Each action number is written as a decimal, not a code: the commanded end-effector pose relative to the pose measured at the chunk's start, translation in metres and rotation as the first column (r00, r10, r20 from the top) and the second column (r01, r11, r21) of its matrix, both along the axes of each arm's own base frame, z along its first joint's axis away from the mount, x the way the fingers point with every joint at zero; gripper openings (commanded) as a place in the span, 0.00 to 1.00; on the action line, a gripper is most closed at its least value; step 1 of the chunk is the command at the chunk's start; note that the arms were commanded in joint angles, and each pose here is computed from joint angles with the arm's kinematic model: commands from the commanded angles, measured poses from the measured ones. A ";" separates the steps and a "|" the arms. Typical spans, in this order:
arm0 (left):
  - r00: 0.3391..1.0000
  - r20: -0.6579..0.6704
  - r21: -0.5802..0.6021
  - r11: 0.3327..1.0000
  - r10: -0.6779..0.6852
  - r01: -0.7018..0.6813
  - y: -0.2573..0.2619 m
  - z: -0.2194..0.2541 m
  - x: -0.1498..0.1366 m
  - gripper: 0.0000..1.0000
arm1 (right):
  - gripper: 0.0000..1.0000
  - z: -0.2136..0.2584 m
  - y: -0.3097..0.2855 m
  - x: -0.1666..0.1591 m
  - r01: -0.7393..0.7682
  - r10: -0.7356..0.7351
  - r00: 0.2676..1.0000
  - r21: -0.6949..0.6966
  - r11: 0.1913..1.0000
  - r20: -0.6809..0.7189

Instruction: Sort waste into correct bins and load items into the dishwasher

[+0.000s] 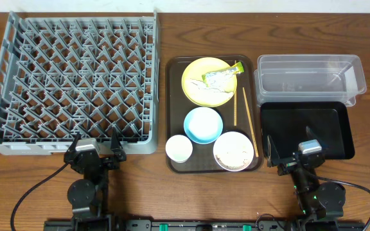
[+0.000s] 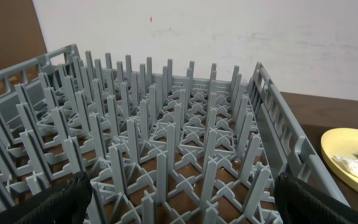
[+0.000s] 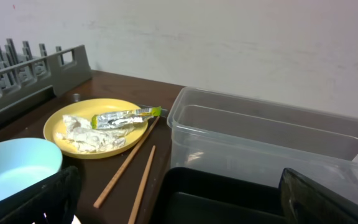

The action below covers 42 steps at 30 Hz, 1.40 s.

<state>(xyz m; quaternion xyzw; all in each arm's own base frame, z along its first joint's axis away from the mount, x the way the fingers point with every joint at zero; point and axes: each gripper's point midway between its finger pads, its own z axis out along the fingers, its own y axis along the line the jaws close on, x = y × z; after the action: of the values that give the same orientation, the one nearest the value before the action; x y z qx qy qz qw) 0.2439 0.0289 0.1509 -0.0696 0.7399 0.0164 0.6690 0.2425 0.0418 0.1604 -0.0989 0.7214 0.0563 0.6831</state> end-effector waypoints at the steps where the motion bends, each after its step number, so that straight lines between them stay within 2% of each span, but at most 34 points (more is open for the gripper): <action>1: 0.999 -0.048 -0.001 1.000 -0.003 0.003 0.000 -0.014 -0.001 0.94 | 0.99 -0.001 -0.002 0.000 0.008 -0.008 1.000 -0.013 1.000 0.002; 31: 0.998 -0.060 -0.002 1.000 -0.003 0.003 0.000 -0.016 -0.001 0.94 | 0.99 0.002 -0.011 0.002 0.062 -0.062 0.998 -0.015 0.998 0.015; 36: 0.998 -0.060 -0.003 1.000 -0.003 0.003 0.000 -0.016 -0.001 0.94 | 0.99 0.045 -0.006 -0.001 0.035 -0.035 0.981 0.003 0.999 0.189; 39: 0.998 -0.060 -0.003 1.000 -0.003 0.003 0.000 -0.016 -0.001 0.94 | 0.99 0.078 -0.004 -0.007 0.018 -0.021 0.948 0.012 1.000 0.319; 42: 0.998 -0.060 -0.003 1.000 -0.003 0.003 0.000 -0.016 -0.001 0.94 | 0.99 0.099 0.001 -0.015 -0.013 0.009 0.921 0.008 1.000 0.389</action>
<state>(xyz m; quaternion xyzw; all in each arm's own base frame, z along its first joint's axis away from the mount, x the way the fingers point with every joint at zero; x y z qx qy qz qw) 0.2439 0.0289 0.1501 -0.0698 0.7416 0.0163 0.6670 0.2327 0.0380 0.2477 -0.0922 0.5875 0.0401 0.8030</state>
